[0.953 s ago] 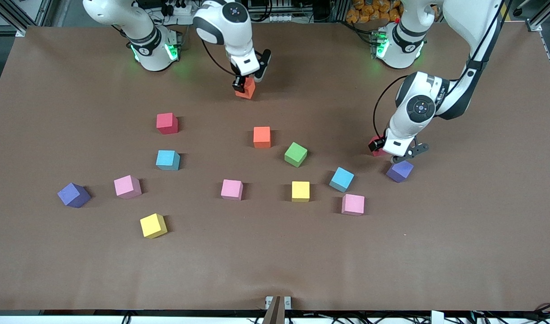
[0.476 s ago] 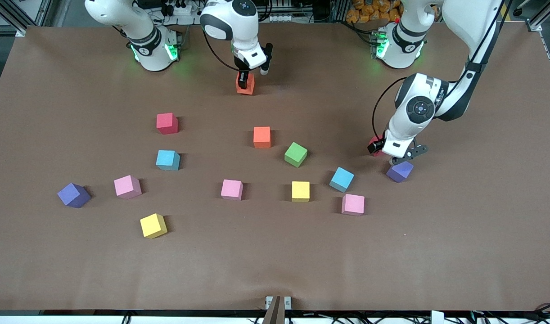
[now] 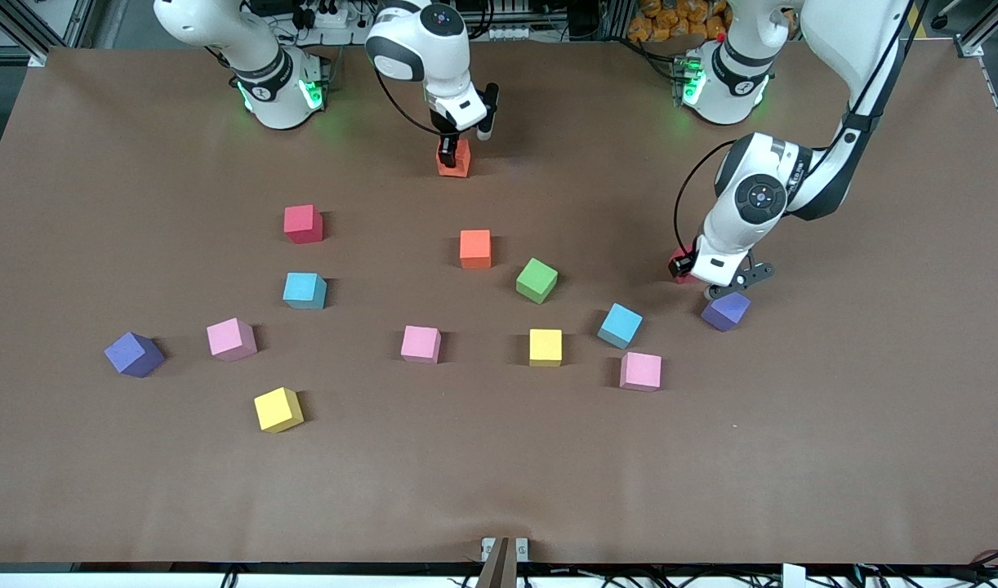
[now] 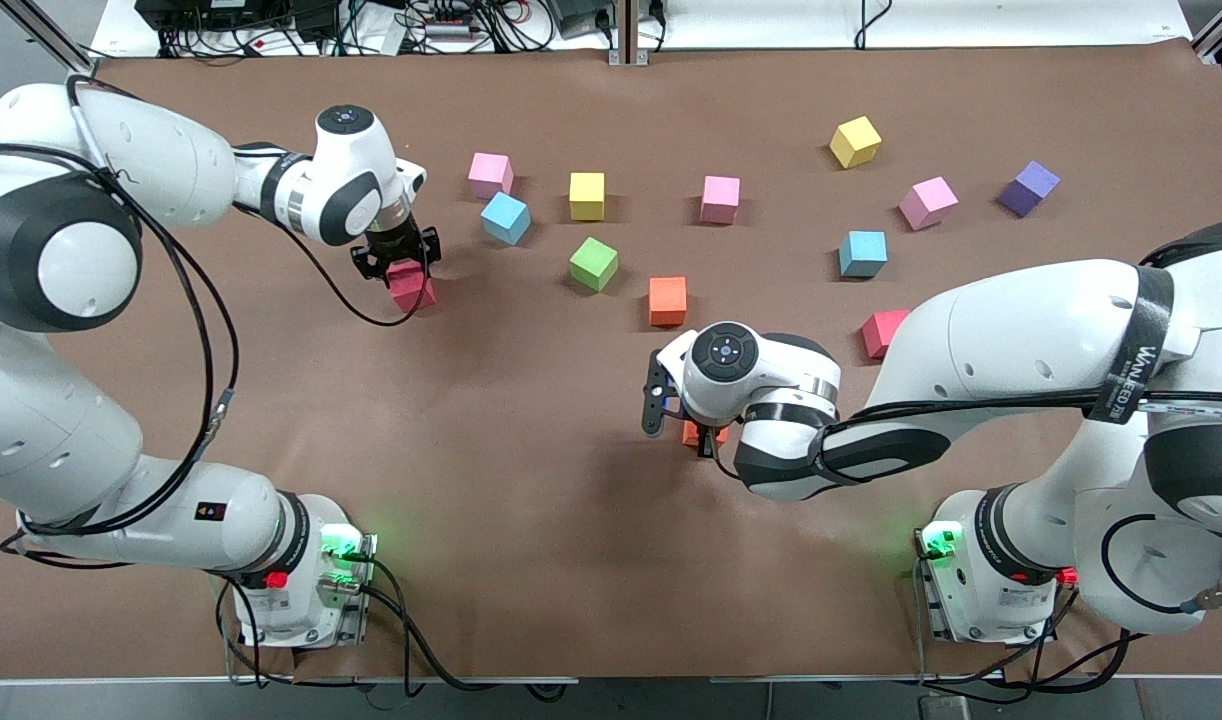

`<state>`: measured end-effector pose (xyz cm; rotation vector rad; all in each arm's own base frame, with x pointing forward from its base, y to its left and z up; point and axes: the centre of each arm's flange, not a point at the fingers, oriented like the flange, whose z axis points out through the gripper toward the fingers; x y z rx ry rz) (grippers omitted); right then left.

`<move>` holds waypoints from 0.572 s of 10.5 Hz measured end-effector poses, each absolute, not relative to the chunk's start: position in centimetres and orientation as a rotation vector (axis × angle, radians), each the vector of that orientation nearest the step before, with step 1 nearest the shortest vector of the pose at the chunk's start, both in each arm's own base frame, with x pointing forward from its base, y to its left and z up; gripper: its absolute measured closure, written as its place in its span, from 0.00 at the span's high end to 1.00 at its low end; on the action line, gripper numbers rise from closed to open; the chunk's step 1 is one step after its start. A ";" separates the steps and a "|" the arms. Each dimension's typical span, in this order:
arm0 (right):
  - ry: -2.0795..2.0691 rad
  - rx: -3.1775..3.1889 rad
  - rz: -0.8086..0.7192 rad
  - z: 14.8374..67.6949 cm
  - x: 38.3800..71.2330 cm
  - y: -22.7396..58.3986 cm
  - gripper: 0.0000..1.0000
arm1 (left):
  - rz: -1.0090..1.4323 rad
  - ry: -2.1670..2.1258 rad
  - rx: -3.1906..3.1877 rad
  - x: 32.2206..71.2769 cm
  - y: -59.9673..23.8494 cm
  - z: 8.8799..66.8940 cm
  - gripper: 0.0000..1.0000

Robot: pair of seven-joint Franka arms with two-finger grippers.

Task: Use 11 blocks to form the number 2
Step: 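Carry the orange cube beyond the red cube and set it down with the right gripper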

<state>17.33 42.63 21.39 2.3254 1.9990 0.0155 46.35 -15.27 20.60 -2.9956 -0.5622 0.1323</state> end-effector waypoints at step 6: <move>1.987 2.329 0.003 20.9 17.3 42.5 0.74 | 0.084 -0.718 -2.975 46.9 -16.1 21.9 0.61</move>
